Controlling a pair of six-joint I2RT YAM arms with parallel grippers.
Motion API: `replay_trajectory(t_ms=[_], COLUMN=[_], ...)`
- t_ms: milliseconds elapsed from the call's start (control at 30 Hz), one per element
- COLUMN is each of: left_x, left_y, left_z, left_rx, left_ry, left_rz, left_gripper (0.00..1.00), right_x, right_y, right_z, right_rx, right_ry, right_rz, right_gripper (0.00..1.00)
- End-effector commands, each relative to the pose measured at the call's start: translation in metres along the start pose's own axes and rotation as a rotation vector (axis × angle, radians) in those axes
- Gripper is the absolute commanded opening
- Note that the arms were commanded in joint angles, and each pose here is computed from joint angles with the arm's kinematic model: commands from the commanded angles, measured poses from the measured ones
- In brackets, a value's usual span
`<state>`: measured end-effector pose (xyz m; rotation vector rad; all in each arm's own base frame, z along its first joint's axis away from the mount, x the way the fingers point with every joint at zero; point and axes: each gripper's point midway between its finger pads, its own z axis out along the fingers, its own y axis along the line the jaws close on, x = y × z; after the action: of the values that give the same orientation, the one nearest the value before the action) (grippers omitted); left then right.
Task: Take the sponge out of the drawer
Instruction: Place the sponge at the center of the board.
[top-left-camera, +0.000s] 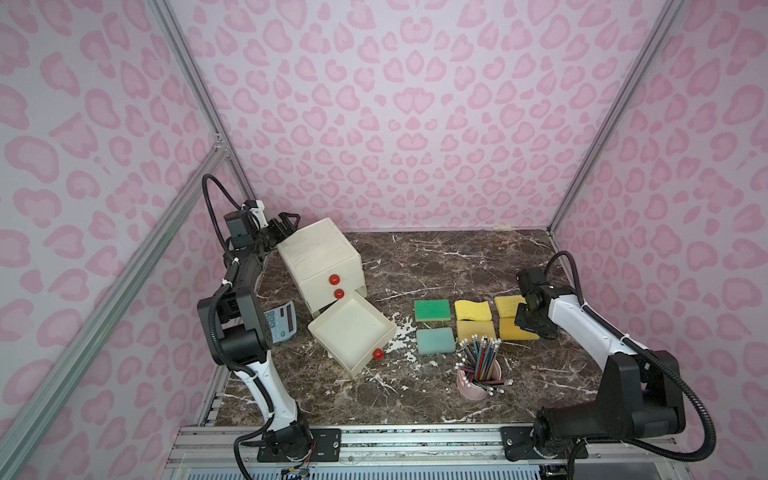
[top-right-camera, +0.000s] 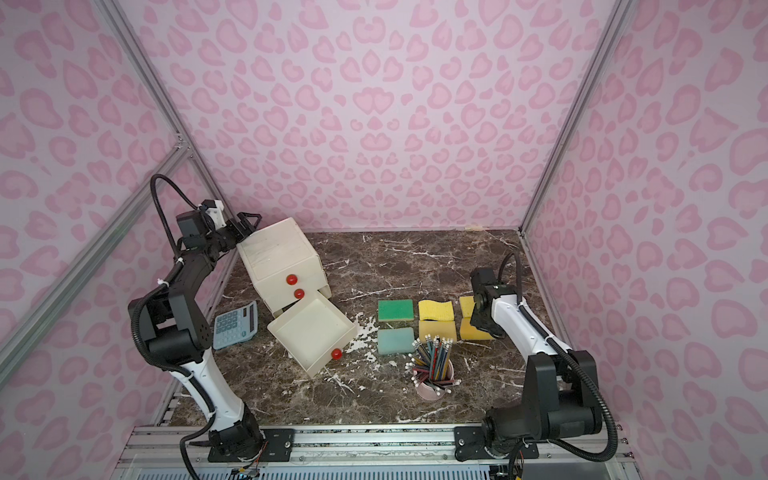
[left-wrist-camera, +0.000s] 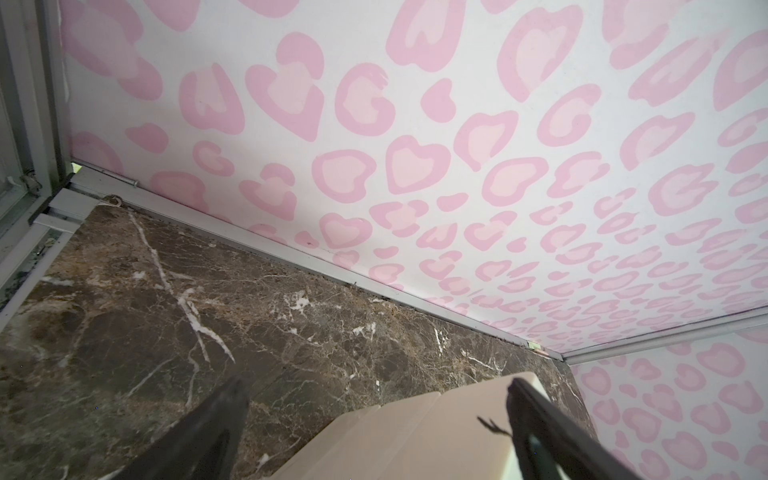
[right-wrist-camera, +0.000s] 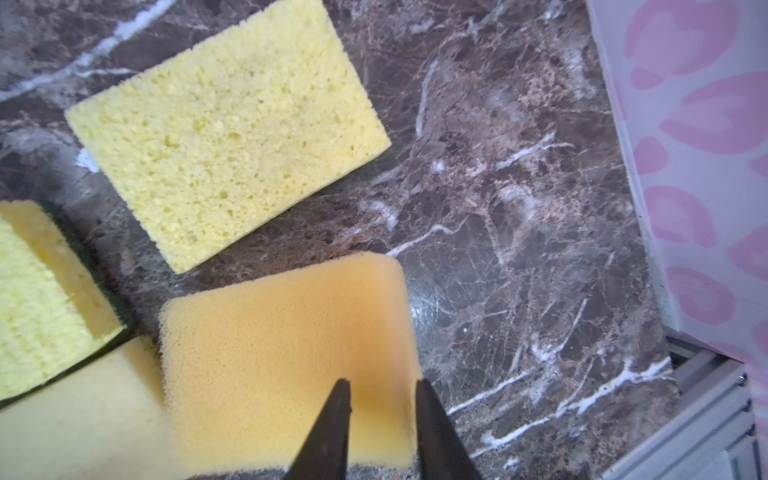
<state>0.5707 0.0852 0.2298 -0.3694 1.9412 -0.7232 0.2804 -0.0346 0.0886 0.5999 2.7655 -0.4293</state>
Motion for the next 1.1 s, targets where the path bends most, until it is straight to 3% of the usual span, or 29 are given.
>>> replay_trajectory(t_ms=[0,367,500,600,633,667,800,1067], left_x=[0.019,0.019,0.019,0.019,0.019,0.019,0.019,0.019], left_y=[0.020,0.021,0.021,0.021,0.022,0.021,0.022,0.022], left_z=[0.002,0.002,0.002,0.003,0.003,0.002,0.003,0.003], left_rx=[-0.066,-0.069,-0.071,-0.073,-0.073,-0.073,-0.074,-0.074], left_ry=[0.052,0.051,0.051,0.052,0.052,0.052,0.052,0.053], left_rz=[-0.032,-0.031,-0.033,-0.033,-0.033,-0.033,-0.034,-0.035], left_gripper=[0.99,0.99,0.99,0.99,0.99,0.99,0.99,0.99], right_x=[-0.003,-0.007,-0.010,-0.011,-0.011,-0.010,-0.010,-0.019], right_y=[-0.009,-0.014,-0.016,-0.016,-0.017,-0.018,-0.021,-0.011], right_z=[-0.004,-0.017,-0.022,-0.022,-0.021,-0.021,-0.020,-0.032], right_rx=[0.087,0.148,0.162,0.163,0.172,0.186,0.214,0.137], right_ry=[-0.014,-0.047,-0.064,-0.068,-0.066,-0.062,-0.062,-0.124], right_rz=[-0.013,-0.024,-0.015,-0.021,-0.024,-0.026,-0.022,-0.011], right_gripper=[0.41,0.58,0.59,0.77,0.91,0.99,0.99,0.99])
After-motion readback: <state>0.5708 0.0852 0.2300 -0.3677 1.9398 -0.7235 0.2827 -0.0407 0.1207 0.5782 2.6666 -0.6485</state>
